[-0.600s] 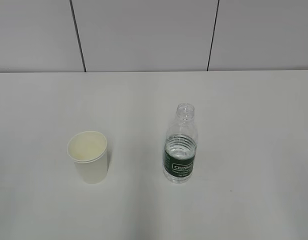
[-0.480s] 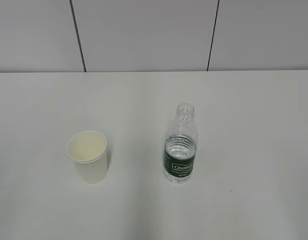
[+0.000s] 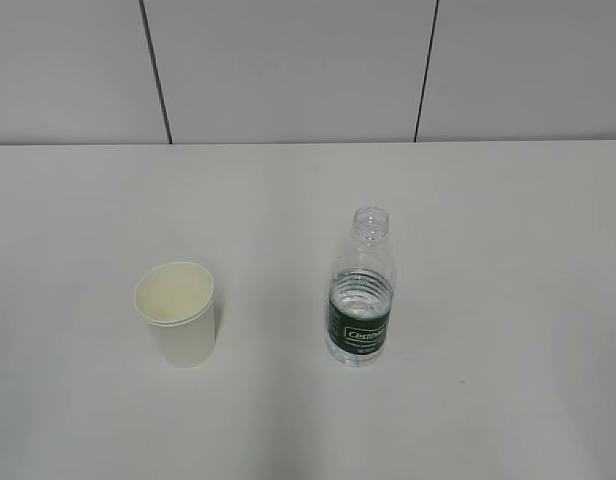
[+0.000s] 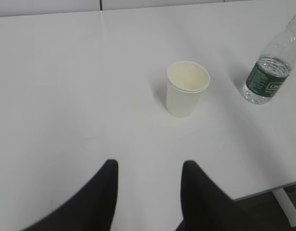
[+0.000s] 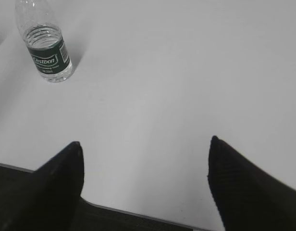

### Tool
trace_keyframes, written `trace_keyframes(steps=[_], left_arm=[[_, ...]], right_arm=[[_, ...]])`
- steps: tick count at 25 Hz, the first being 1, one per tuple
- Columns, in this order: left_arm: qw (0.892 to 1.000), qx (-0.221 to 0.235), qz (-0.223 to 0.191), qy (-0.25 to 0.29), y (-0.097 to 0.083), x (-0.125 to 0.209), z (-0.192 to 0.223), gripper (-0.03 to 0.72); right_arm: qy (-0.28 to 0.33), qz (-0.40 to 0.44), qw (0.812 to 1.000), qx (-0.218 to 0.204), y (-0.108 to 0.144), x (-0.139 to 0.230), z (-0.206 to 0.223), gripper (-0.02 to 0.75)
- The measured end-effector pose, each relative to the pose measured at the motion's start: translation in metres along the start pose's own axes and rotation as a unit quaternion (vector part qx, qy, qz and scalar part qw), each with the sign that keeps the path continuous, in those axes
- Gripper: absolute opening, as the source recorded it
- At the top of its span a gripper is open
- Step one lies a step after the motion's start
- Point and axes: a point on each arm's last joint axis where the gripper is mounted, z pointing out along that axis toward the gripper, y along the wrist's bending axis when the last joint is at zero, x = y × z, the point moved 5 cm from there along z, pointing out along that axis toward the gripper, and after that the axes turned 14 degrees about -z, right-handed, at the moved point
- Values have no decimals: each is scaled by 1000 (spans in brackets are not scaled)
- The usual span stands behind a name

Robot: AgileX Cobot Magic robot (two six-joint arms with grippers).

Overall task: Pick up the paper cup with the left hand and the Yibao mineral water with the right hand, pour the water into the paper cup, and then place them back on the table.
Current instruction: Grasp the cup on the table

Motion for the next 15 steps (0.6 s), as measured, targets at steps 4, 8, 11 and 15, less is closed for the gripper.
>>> trace_keyframes(steps=[4, 8, 11, 15], left_arm=[[1000, 0, 0, 0, 0, 0, 0, 319], [1000, 0, 0, 0, 0, 0, 0, 314], [1000, 0, 0, 0, 0, 0, 0, 305], [1000, 0, 0, 0, 0, 0, 0, 304]], right_arm=[[0, 0, 1000, 0, 0, 0, 0, 591], [0, 0, 1000, 0, 0, 0, 0, 591], [0, 1, 1000, 0, 0, 0, 0, 591], [0, 1, 1000, 0, 0, 0, 0, 591]])
